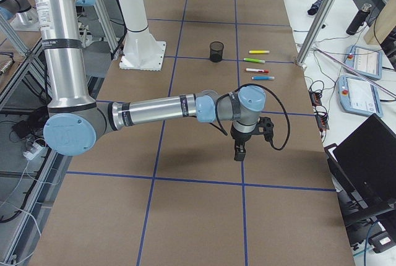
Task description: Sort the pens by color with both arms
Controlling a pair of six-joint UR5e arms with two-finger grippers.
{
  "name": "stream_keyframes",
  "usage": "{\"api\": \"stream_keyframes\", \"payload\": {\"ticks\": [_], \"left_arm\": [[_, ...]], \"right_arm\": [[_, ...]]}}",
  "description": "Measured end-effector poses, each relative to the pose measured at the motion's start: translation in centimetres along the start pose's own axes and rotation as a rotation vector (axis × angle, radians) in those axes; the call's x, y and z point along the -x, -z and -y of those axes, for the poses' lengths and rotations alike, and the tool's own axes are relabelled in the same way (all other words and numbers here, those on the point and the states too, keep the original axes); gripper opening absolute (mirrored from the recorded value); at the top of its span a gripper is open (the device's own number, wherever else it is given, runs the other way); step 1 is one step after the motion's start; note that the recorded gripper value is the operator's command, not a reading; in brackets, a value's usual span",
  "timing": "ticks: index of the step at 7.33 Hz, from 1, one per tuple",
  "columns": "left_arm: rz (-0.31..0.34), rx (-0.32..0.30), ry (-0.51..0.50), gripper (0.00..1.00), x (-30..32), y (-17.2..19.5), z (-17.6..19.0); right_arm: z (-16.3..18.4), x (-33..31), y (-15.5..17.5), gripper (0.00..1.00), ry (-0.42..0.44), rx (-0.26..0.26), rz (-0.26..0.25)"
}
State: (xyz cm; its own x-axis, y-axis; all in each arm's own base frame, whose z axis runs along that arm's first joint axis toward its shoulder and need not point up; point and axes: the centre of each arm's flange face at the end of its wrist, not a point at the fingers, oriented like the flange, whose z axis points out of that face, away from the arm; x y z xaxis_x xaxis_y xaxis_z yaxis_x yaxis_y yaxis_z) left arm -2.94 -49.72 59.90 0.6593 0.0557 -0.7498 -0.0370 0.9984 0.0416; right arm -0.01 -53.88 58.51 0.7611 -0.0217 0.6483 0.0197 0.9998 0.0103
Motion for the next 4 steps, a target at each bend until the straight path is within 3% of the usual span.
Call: {"api": "stream_keyframes", "payload": {"ticks": [4], "left_arm": [[-0.001,-0.011,-0.012,1.0,-0.6,0.5,0.7]], "right_arm": [[-1.2,-1.5,-1.5,1.0,-0.029,0.03,-0.005]]}}
